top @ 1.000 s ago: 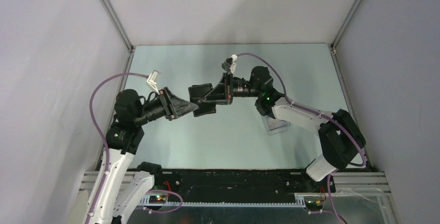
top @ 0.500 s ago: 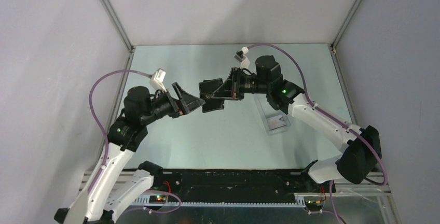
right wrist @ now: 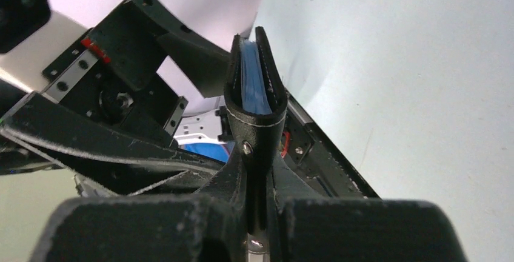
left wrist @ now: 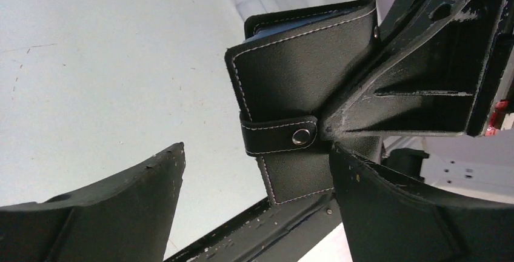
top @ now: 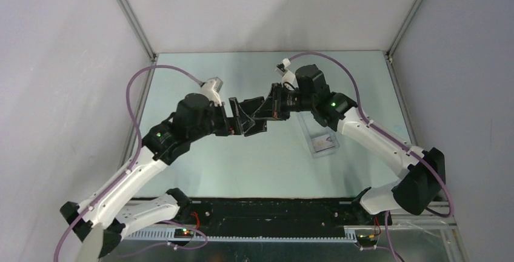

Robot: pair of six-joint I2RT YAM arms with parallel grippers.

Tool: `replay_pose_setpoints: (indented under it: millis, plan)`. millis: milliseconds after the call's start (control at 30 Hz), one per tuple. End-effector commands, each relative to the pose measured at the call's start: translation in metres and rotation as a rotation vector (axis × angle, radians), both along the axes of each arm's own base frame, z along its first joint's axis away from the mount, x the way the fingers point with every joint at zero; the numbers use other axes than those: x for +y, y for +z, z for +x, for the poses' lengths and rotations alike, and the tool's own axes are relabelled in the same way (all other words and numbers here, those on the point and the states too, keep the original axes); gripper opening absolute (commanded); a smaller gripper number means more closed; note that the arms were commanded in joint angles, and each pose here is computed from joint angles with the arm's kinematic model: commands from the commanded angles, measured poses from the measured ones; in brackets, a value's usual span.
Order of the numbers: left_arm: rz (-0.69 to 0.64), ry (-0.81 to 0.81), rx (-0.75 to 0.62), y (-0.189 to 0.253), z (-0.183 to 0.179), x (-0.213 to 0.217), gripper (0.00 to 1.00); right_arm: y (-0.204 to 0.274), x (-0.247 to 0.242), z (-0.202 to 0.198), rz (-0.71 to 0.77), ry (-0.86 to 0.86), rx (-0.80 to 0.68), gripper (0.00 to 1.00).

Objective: Put the credit cards into the card holder
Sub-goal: Open the card holder.

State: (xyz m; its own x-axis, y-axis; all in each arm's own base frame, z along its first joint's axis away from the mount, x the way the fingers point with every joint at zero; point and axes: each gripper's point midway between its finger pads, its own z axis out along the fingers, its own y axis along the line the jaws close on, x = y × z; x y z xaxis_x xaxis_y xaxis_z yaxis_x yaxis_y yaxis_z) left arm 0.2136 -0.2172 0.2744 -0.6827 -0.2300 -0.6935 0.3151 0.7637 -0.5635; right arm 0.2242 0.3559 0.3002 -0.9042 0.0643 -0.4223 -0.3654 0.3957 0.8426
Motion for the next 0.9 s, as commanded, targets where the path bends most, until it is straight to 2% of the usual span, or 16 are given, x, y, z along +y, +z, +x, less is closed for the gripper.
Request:
replay_pose_setpoints:
  millis: [0, 167, 233, 300, 433, 533, 600, 733, 867]
  plan:
    - [0.109, 0.065, -0.045, -0.003, 0.013, 0.002, 0.90, 0.019, 0.002, 0.001, 0.016, 0.010, -0.049, 0.00]
    - [0.180, 0.179, -0.032, -0.014, 0.022, 0.017, 0.74, 0.018, 0.003, -0.001, 0.015, 0.028, -0.037, 0.00]
    - [0.208, 0.246, -0.041, -0.018, 0.028, 0.028, 0.61, 0.018, 0.003, -0.002, 0.014, 0.034, -0.032, 0.00]
    - [0.244, 0.285, -0.040, -0.023, 0.031, 0.036, 0.52, 0.018, 0.004, -0.003, 0.013, 0.042, -0.029, 0.00]
    - [0.326, 0.385, -0.012, -0.039, 0.036, 0.057, 0.43, 0.016, 0.003, -0.004, -0.002, 0.047, -0.022, 0.00]
    - [0.344, 0.419, 0.022, -0.051, 0.036, 0.066, 0.42, 0.014, 0.003, -0.004, -0.015, 0.052, -0.015, 0.00]
    - [0.334, 0.392, 0.034, -0.051, 0.036, 0.063, 0.45, 0.011, 0.001, -0.003, -0.030, 0.042, -0.010, 0.00]
    - [0.269, 0.282, 0.046, -0.040, 0.027, 0.047, 0.61, 0.000, -0.003, 0.002, -0.075, 0.016, -0.010, 0.00]
    - [0.076, 0.149, 0.095, -0.025, 0.010, 0.024, 0.76, -0.008, -0.011, 0.005, -0.091, 0.016, -0.022, 0.00]
